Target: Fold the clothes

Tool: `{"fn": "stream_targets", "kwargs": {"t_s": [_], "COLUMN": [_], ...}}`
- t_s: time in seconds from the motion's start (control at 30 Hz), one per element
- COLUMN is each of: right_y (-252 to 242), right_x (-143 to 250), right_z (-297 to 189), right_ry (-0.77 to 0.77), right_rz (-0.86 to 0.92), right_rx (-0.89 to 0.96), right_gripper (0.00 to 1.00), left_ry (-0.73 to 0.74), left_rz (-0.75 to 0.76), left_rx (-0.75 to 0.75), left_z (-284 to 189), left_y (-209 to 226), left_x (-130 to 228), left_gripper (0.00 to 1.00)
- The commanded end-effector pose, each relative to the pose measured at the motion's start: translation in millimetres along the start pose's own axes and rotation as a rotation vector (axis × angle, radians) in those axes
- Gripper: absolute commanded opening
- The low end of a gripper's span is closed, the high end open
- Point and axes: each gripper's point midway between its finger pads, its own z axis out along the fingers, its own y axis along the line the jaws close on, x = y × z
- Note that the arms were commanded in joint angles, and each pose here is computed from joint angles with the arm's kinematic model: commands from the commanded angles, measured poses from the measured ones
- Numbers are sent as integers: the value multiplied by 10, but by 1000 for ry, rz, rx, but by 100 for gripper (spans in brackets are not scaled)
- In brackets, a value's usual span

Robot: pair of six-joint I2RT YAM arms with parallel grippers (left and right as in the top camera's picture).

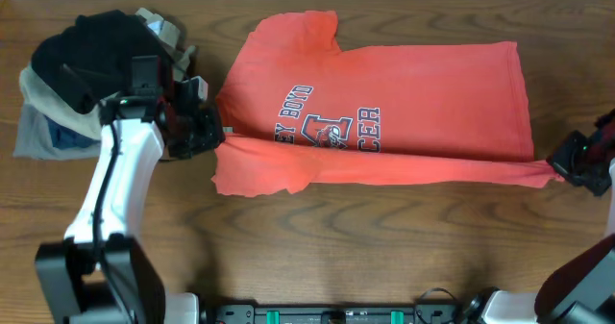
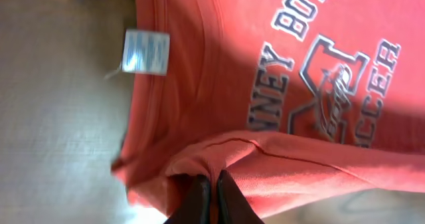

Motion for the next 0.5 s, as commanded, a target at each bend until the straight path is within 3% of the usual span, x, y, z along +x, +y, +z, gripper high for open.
{"fn": "stream_targets", "kwargs": {"t_s": [0.0,0.47], "right_y": [36,373], "right_x": [-31,-144], "right_z": [146,547], "right_ry": [17,24], "right_rz": [-22,-91], "right_rx": [-2,-88], "right_gripper": [1,1], "left_ry": [-11,-117], "left_rz": [-10,38], "left_rx": [10,32], "left_z": [108,230], "left_y": [39,23], "left_x": [-81,-415], "left_gripper": [6,6]}}
